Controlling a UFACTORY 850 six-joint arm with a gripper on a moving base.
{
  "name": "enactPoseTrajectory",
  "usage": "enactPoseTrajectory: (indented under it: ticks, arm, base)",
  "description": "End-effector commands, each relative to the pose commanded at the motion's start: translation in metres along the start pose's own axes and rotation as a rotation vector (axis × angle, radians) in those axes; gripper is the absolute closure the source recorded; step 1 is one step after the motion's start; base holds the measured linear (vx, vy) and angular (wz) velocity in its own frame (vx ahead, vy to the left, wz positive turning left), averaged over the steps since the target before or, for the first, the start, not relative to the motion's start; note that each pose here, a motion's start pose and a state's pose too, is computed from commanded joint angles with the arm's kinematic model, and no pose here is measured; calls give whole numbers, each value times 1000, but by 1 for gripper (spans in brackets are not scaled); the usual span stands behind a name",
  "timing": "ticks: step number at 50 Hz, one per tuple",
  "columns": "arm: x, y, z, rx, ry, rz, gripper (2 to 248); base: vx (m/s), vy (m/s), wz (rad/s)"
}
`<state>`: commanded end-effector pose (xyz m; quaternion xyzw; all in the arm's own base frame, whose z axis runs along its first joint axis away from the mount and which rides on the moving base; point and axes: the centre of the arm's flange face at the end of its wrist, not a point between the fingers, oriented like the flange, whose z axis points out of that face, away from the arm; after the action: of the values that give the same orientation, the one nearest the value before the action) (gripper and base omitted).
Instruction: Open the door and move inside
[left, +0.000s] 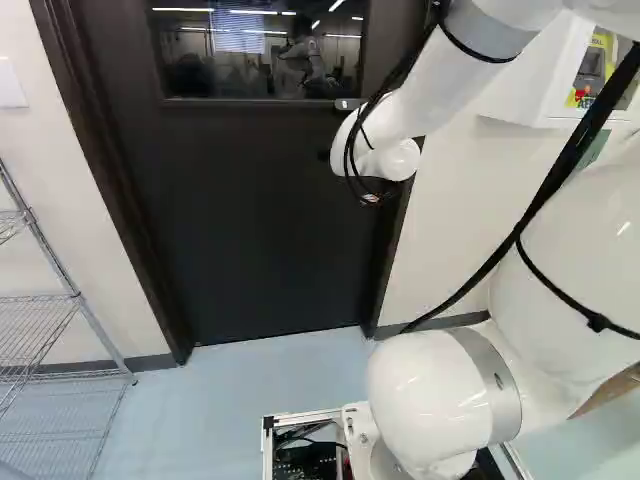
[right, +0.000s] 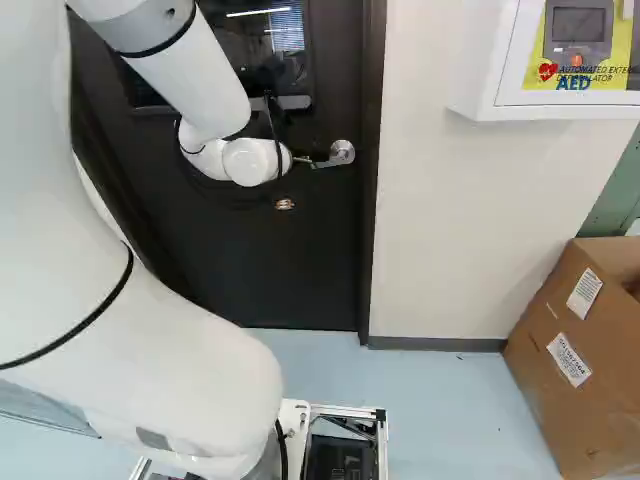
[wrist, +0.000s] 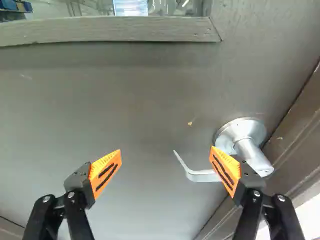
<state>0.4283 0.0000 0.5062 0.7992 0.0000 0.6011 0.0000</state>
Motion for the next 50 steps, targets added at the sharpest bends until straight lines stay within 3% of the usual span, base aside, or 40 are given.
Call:
enactPoseTrajectory:
  ticks: [50]
  arm:
    - [-48, 0, 23, 0, -120, 0, 3]
  base:
    - [0, 0, 0]
